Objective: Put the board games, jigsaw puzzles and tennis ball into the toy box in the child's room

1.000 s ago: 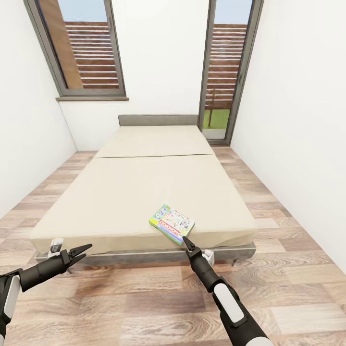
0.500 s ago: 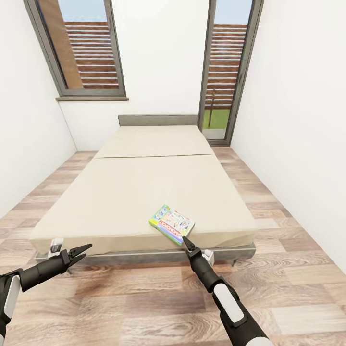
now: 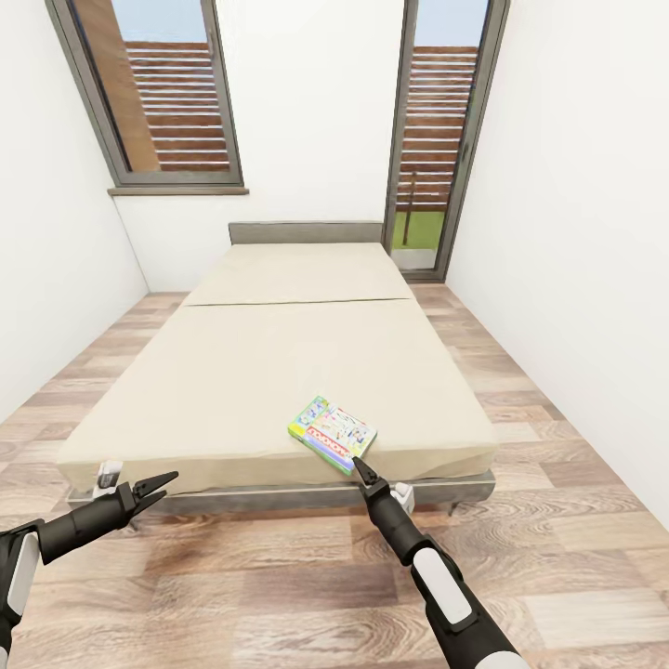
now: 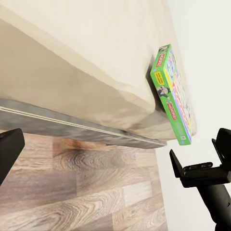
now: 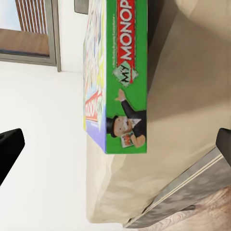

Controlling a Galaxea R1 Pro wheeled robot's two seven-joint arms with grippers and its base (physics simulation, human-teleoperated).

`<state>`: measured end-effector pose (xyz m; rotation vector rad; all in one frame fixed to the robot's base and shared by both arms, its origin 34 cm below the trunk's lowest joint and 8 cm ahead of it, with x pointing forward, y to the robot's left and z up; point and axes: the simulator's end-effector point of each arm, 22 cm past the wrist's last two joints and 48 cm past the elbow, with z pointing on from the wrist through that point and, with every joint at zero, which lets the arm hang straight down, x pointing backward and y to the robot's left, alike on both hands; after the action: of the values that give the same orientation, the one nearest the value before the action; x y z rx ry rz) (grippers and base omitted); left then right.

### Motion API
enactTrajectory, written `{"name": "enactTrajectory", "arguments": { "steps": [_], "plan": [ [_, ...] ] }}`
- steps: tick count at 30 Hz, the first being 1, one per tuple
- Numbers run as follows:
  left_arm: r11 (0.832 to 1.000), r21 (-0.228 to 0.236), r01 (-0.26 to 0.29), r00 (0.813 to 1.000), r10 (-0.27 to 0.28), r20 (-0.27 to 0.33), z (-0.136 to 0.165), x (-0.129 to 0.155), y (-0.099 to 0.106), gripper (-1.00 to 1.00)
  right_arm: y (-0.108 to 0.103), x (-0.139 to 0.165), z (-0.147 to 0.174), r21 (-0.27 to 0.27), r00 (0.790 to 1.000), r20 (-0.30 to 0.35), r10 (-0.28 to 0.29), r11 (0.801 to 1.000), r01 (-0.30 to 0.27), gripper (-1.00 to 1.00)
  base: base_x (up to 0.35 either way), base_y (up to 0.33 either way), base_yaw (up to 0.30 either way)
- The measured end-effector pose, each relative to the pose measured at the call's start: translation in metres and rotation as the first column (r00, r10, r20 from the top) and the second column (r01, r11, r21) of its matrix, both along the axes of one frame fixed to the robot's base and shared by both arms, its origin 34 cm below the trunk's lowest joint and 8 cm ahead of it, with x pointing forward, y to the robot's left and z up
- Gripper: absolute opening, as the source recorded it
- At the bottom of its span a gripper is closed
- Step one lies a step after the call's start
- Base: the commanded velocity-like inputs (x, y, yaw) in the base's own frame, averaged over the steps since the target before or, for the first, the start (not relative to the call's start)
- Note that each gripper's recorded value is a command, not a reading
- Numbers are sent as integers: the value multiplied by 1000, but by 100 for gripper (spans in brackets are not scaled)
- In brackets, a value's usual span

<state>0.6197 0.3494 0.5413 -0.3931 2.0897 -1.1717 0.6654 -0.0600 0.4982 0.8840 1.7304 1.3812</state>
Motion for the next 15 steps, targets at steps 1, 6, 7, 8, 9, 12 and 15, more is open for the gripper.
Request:
{"name": "enactTrajectory", "arguments": {
  "steps": [1, 6, 7, 8, 9, 12, 15],
  "plan": [
    [1000, 0, 0, 1000, 0, 0, 0, 0, 0, 100, 0, 0, 0, 0, 1000, 0, 0, 1000, 0, 100, 0, 0, 0],
    [1000, 0, 1, 1000, -1, 0, 0, 0, 0, 100, 0, 0, 0, 0, 1000, 0, 0, 1000, 0, 100, 0, 32, 0],
    [1000, 0, 0, 1000, 0, 1, 0, 0, 0, 100, 0, 0, 0, 0, 1000, 0, 0, 1000, 0, 100, 0, 116, 0],
    [1000, 0, 0, 1000, 0, 0, 0, 0, 0, 100, 0, 0, 0, 0, 1000, 0, 0, 1000, 0, 100, 0, 140, 0],
    [1000, 1, 0, 1000, 0, 0, 0, 0, 0, 100, 0, 0, 0, 0, 1000, 0, 0, 1000, 0, 100, 0, 132, 0],
    [1000, 1, 0, 1000, 0, 0, 0, 0, 0, 100, 0, 0, 0, 0, 1000, 0, 0, 1000, 0, 100, 0, 86, 0],
    [1000, 0, 0, 1000, 0, 0, 0, 0, 0, 100, 0, 0, 0, 0, 1000, 0, 0, 1000, 0, 100, 0, 37, 0]
  ]
}}
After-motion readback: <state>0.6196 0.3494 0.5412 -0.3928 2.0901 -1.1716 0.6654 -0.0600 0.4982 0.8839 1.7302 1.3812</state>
